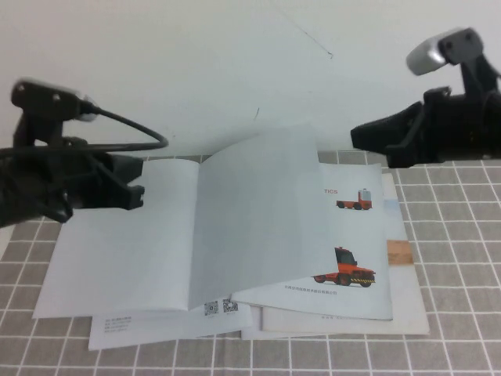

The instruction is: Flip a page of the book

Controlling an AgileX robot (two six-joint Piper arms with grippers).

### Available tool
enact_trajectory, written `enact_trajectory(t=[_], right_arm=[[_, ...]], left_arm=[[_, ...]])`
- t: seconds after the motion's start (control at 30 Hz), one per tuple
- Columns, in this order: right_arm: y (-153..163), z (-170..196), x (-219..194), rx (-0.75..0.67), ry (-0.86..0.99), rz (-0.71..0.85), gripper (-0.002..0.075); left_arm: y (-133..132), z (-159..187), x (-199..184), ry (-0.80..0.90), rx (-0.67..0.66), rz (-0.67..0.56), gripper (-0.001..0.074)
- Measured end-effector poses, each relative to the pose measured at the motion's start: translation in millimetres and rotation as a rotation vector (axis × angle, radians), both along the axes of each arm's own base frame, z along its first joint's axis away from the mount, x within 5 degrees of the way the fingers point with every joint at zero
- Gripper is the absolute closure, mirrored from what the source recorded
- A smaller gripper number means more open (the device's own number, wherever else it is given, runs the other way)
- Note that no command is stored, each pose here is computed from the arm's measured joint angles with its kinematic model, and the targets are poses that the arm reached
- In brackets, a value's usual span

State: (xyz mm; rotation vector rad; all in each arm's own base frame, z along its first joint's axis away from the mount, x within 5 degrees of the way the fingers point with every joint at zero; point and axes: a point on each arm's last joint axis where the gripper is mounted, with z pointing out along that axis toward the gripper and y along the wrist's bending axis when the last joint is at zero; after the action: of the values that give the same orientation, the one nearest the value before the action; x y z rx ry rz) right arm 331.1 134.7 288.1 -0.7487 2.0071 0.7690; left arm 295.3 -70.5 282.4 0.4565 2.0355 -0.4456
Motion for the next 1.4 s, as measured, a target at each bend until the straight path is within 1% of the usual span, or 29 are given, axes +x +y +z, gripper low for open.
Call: enact_trajectory(t=[0.1,0.2,0.3,0.4,0.43,0.5,0.6,0.7,0.8,0.87,0.97,1.07,1.17,1.3,1.4], right_arm=[[-8.6,40.9,-25.5,-0.060,-0.153,0.020,0.0729],[-19.0,71.5,-57.0,-0.112,-0.251,0.018,0.0729],[-31.2,91.8,-93.9,-0.149,-0.328,-0.006,0.0729],[-45.1,107.0,-138.5,-0.179,-0.433,-0.035,0.0729],[-48.2,107.2,-147.8,-0.188,-0.450,-0.042,0.0729],[-59.5,111.7,-183.1,-0.206,-0.527,-0.073,0.0729],[-73.0,110.8,-228.6,-0.214,-0.620,-0.110,0.0729],[-86.0,103.7,-275.6,-0.168,-0.706,-0.163,0.0729],[-95.7,82.4,-303.6,-0.123,-0.738,-0.226,0.0729],[-101.1,66.3,-311.5,-0.104,-0.737,-0.278,0.0729],[-104.7,39.8,-307.6,-0.102,-0.667,-0.333,0.0729],[-104.7,14.0,-295.2,-0.159,-0.593,-0.346,0.0729],[-105.5,0.4,-287.4,-0.212,-0.567,-0.354,0.0729],[-104.4,-6.0,-287.5,-0.231,-0.516,-0.330,0.0729],[-102.9,-11.6,-290.0,-0.251,-0.461,-0.293,0.0729]], left_arm=[[1.0,40.0,-26.9,-0.122,-0.034,-0.019,0.0737],[-0.9,72.1,-58.0,-0.221,-0.071,-0.080,0.0737],[-4.0,88.9,-87.6,-0.259,-0.111,-0.157,0.0737],[-6.3,98.0,-122.8,-0.249,-0.119,-0.246,0.0737],[-6.1,98.1,-132.2,-0.237,-0.099,-0.268,0.0737],[-5.3,98.9,-155.6,-0.197,-0.073,-0.307,0.0737],[-0.7,99.8,-189.0,-0.151,-0.025,-0.324,0.0737],[4.2,103.0,-216.9,-0.165,-0.023,-0.296,0.0737],[9.9,104.3,-237.5,-0.250,-0.059,-0.228,0.0737],[14.3,101.7,-244.7,-0.318,-0.085,-0.168,0.0737],[20.0,85.0,-236.6,-0.341,-0.109,-0.070,0.0737],[25.0,59.4,-220.6,-0.315,-0.114,0.024,0.0737],[28.6,37.9,-207.6,-0.275,-0.131,0.098,0.0737],[30.2,32.0,-204.7,-0.271,-0.156,0.131,0.0737],[29.7,29.5,-204.8,-0.259,-0.158,0.127,0.0737]])
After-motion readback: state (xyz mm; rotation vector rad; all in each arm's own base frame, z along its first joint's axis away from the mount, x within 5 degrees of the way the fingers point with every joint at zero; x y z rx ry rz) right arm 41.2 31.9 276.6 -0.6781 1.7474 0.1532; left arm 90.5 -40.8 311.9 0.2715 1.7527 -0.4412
